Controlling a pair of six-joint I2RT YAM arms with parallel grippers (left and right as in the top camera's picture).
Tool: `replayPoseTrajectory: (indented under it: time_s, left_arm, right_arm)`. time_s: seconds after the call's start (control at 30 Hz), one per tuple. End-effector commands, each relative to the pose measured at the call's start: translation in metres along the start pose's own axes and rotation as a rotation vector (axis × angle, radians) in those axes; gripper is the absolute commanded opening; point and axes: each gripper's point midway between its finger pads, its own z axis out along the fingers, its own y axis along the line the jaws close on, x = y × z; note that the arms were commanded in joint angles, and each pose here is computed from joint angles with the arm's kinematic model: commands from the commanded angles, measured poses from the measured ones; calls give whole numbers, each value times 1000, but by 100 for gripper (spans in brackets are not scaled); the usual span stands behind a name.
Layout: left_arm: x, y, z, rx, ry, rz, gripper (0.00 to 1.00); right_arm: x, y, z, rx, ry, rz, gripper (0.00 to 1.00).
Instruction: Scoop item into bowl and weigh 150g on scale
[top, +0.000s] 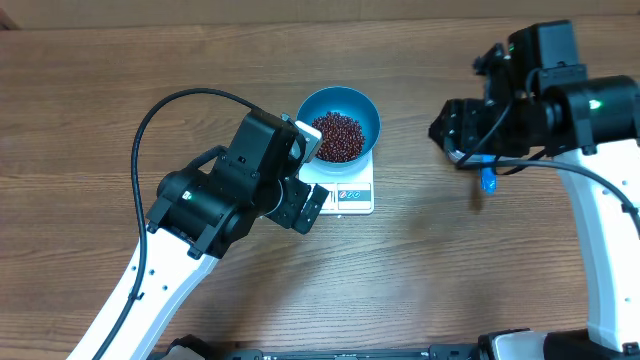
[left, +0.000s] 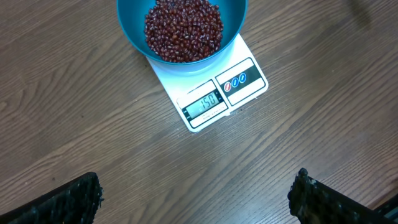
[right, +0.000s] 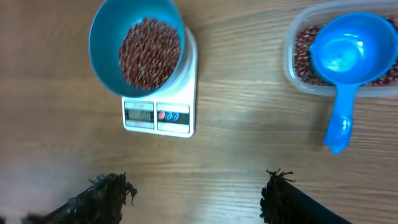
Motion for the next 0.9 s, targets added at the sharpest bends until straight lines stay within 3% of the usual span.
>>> replayPoseTrajectory:
  time_s: [0.0, 0.3, 0.4, 0.87]
  left_arm:
    - [-4, 0, -2, 9, -10, 10, 100]
    - [-4, 0, -2, 9, -10, 10, 100]
    - [-4, 0, -2, 9, -10, 10, 100]
    - [-4, 0, -2, 9, -10, 10, 99]
  right_arm:
    - [5, 18, -12, -18, -27, -140, 72]
    - [6, 35, -9, -41, -36, -221, 73]
    - [6, 35, -9, -41, -35, -220, 100]
    - [7, 34, -9, -39, -29, -219, 100]
